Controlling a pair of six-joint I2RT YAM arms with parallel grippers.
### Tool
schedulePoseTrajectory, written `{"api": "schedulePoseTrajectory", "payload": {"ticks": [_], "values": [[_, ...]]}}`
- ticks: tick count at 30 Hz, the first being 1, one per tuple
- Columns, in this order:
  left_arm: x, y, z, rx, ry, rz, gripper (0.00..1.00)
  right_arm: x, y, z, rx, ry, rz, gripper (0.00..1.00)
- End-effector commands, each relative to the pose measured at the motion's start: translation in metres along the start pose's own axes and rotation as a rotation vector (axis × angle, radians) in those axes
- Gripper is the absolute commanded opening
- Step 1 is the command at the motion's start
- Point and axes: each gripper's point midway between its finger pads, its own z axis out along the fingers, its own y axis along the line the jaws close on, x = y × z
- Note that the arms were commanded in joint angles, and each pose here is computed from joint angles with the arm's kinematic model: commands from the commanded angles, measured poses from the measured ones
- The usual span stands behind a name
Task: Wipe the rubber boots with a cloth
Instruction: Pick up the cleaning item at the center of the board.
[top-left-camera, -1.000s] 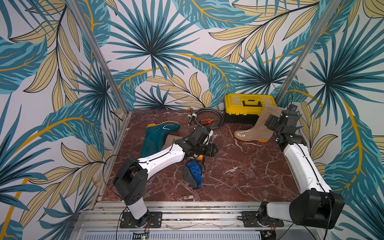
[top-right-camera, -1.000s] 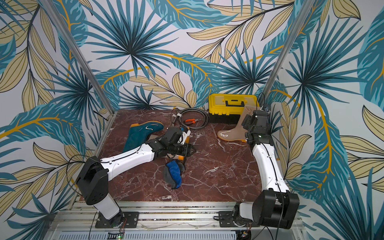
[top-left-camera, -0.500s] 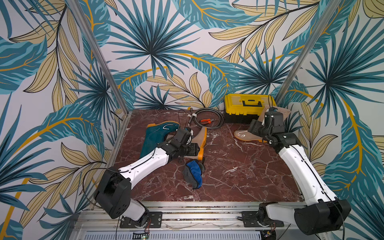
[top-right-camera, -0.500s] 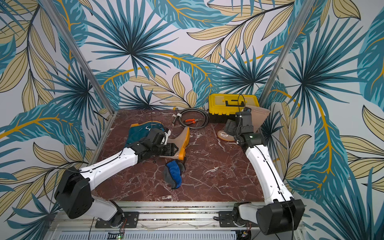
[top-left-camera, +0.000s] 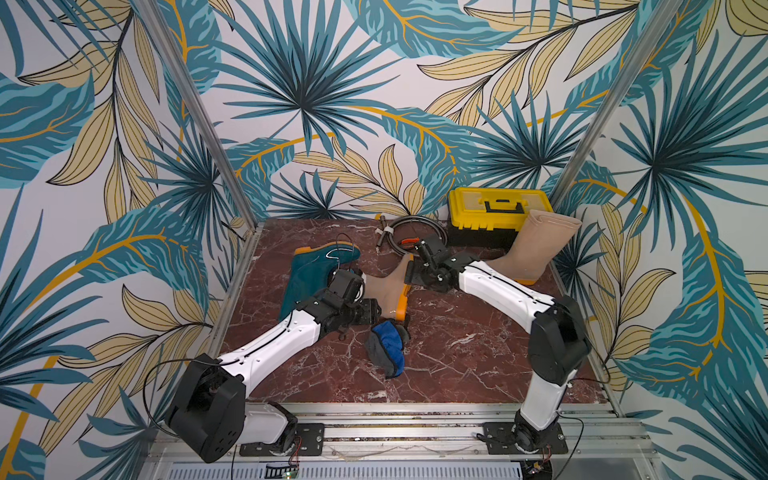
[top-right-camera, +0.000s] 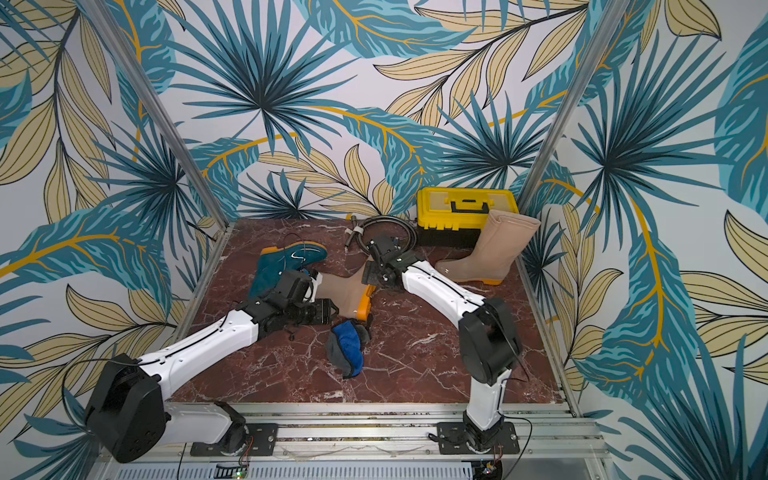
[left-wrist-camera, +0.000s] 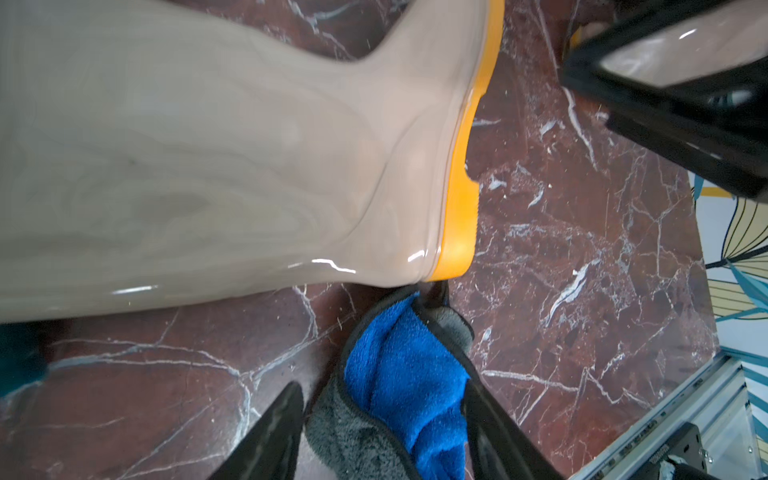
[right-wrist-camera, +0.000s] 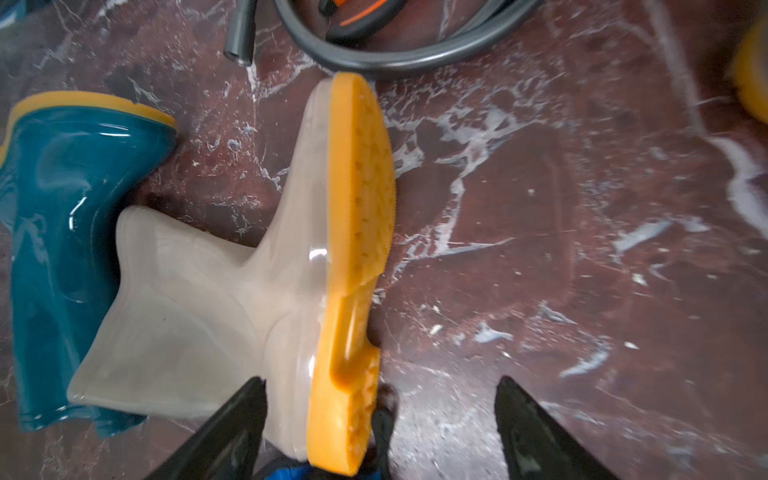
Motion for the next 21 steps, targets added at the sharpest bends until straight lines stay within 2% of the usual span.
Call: {"api": "schedulePoseTrajectory", "payload": {"ticks": [1, 4, 8, 12, 14, 21], "values": [[0.015, -0.018, -0.002, 0.041, 0.026, 0.044, 0.63, 0.011, -0.003, 0.026, 0.054, 0.065, 0.063, 0.86], [0.031, -0.037, 0.004, 0.028, 0.041, 0.12, 0.64, 0.017, -0.001, 0.051, 0.073, 0.099, 0.078, 0.86], [0.054, -0.041, 0.03, -0.053, 0.091, 0.165, 0.67, 0.026, -0.001, 0.069, 0.104, 0.155, 0.071, 0.85], [0.066, -0.033, 0.048, -0.164, 0.119, 0.181, 0.69, 0.037, -0.013, 0.078, 0.164, 0.202, 0.036, 0.77], [0.065, -0.031, 0.049, -0.203, 0.11, 0.198, 0.7, 0.041, -0.021, 0.08, 0.187, 0.212, 0.02, 0.69], [0.078, 0.002, 0.058, -0.367, 0.144, 0.217, 0.72, 0.041, -0.053, 0.074, 0.246, 0.199, 0.005, 0.25]]}}
